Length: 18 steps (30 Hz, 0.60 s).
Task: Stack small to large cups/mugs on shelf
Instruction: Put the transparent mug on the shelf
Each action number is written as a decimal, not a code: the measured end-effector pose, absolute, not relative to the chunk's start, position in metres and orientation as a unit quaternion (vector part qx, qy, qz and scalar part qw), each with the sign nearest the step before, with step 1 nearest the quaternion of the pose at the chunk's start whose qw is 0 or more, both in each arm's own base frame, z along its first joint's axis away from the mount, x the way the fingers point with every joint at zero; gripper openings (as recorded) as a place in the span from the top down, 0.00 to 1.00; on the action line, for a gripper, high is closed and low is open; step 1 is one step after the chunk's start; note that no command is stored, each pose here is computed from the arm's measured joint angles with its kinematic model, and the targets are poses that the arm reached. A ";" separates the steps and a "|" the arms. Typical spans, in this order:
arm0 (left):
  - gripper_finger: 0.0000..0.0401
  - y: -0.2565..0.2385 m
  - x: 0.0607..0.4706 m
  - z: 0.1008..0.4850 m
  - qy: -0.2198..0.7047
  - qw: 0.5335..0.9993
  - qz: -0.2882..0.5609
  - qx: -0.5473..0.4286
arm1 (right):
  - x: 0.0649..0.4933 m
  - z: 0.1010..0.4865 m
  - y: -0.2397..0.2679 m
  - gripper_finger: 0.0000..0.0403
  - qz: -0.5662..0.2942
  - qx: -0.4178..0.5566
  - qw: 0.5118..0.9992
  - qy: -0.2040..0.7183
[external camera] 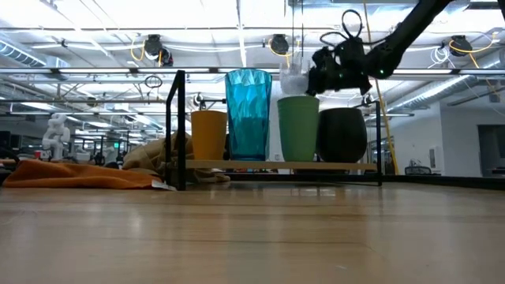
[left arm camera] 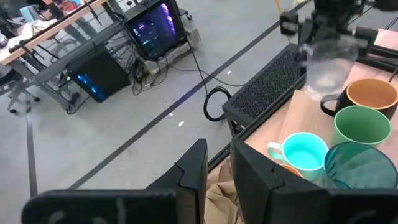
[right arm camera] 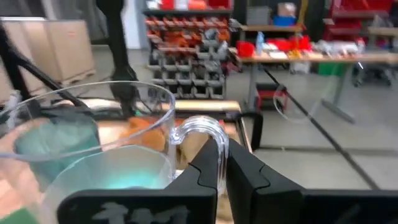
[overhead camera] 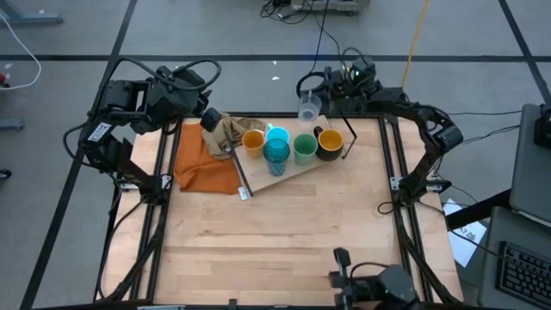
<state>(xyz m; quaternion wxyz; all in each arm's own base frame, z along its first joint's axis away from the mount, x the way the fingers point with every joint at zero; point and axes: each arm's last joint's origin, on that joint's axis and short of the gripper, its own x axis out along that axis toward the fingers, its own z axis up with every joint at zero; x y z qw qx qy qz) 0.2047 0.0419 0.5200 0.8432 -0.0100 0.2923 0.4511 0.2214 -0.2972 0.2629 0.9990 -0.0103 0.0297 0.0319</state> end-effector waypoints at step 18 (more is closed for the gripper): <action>0.82 0.042 0.205 0.520 0.287 0.843 0.454 -0.020 | 0.217 0.256 -0.377 1.00 0.140 0.050 0.989 0.000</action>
